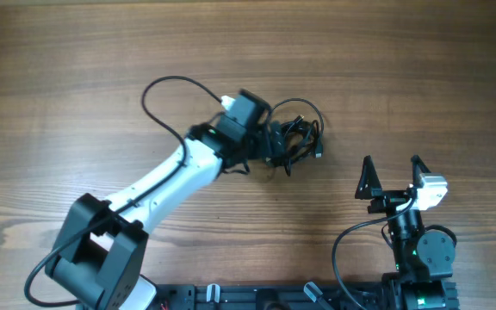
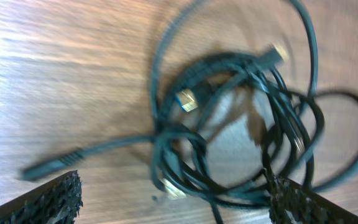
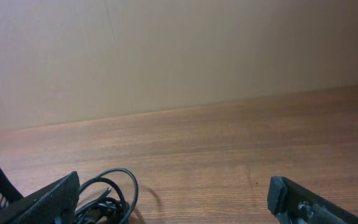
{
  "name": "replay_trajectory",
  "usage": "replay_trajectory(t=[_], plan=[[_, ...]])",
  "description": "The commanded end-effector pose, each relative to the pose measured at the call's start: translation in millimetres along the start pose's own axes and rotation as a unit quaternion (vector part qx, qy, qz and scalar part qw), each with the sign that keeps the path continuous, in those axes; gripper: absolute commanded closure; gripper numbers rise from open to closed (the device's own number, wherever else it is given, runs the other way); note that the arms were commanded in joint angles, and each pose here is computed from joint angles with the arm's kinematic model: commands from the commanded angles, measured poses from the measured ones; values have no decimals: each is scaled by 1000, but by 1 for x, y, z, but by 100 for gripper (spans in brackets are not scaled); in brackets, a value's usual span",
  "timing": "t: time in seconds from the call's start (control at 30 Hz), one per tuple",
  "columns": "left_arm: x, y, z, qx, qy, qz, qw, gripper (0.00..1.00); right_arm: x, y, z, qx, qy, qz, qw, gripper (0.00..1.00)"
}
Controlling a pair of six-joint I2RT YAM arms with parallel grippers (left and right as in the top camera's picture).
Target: Untangle cables
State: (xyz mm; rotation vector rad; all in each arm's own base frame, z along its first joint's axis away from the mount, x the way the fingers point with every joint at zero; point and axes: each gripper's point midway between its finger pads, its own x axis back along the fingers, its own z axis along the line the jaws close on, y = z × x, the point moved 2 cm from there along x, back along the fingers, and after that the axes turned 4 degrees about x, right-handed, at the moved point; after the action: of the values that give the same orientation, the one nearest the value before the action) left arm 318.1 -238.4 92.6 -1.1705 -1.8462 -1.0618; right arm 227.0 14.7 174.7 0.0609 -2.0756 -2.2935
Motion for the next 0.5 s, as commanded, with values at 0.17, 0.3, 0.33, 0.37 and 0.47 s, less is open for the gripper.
replay_trajectory(t=[0.17, 0.3, 0.33, 0.37, 0.47], plan=[[-20, 3, 16, 20, 1, 29, 999, 2, 0, 1, -3, 6, -9, -3, 1000, 0], [-48, -9, 19, 12, 13, 47, 999, 10, 0, 1, -3, 6, -9, -3, 1000, 0], [-54, -13, 20, 10, 16, 52, 998, 20, 0, 1, -3, 6, -9, -3, 1000, 0], [-59, -17, 20, 7, 18, 57, 998, 27, 0, 1, -3, 6, -9, -3, 1000, 0], [-68, -28, 19, -3, 24, 70, 997, 54, 0, 1, -3, 5, -9, -3, 1000, 0]])
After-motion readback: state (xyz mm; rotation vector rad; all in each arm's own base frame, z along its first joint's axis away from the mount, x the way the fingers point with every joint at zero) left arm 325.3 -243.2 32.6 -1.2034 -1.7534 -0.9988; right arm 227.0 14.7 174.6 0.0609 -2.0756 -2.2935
